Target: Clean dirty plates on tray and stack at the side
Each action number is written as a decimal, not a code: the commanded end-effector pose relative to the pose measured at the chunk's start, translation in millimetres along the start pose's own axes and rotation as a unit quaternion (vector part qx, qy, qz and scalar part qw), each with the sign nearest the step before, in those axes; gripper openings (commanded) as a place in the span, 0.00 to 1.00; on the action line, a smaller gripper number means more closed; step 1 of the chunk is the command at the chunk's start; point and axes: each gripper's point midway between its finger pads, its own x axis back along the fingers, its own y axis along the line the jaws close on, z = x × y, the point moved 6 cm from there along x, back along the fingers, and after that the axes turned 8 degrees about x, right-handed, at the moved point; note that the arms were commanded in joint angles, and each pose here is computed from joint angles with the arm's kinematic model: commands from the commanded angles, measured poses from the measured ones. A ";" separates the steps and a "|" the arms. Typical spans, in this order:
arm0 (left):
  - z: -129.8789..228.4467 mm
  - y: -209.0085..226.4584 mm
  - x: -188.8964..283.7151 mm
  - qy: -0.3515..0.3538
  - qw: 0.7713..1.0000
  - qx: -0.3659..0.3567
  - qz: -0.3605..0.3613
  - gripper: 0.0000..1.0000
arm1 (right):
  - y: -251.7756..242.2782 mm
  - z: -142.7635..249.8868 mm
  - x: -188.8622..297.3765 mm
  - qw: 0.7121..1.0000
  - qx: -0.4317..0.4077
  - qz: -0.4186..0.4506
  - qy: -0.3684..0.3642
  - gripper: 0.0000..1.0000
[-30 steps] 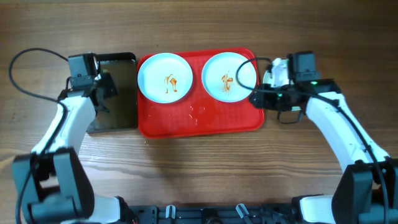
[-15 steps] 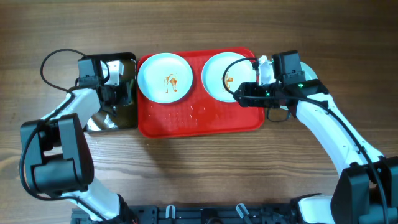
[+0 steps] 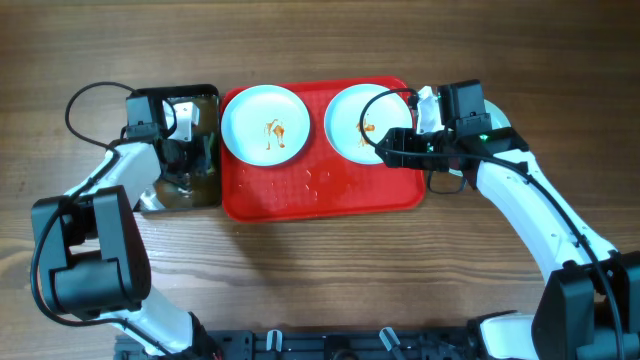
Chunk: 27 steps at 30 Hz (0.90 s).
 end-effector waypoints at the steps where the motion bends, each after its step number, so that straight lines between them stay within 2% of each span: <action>1: 3.6 19.3 9.5 -0.002 0.995 0.044 -0.091 0.04 | -2.0 1.0 -0.2 1.000 -0.016 0.012 -0.001 0.68; 5: -12.0 8.5 45.5 -0.057 0.993 0.045 -0.089 0.04 | -2.3 -5.7 -4.6 1.000 -0.010 0.008 -0.016 0.68; 6: -9.1 8.7 45.8 -0.051 0.993 0.063 -0.090 0.04 | -4.3 -5.3 -9.7 1.000 -0.011 0.009 -0.011 0.68; 7: -6.7 9.7 43.2 -0.046 0.992 0.077 -0.090 0.10 | -6.4 -4.2 -15.5 1.000 -0.013 0.010 -0.006 0.69; 9: 0.4 9.6 37.4 -0.033 0.992 0.093 -0.082 0.11 | -11.6 -1.3 -27.6 0.999 -0.032 0.011 0.007 0.72; 12: 14.3 10.0 24.7 -0.006 0.992 0.103 -0.067 0.11 | -22.0 0.6 -49.7 0.997 -0.070 0.017 0.018 0.71; 15: 27.5 15.4 10.2 0.017 0.991 0.108 -0.072 0.11 | -39.7 3.8 -59.9 0.987 -0.141 0.075 0.016 0.72; 20: 28.8 16.0 8.6 0.021 0.991 0.109 -0.072 0.14 | -51.6 0.0 -73.8 0.966 -0.239 0.099 -0.009 0.71; 24: 28.8 16.0 8.6 0.021 0.991 0.109 -0.072 0.15 | -55.8 2.7 -85.0 0.962 -0.256 0.097 -0.004 0.61; 25: 28.7 16.1 8.6 0.021 0.991 0.109 -0.073 0.15 | -57.1 4.7 -87.3 0.961 -0.257 0.099 0.000 0.54; 27: 28.8 16.1 8.6 0.021 0.991 0.109 -0.073 0.15 | -57.7 5.7 -88.7 0.961 -0.258 0.100 0.002 0.33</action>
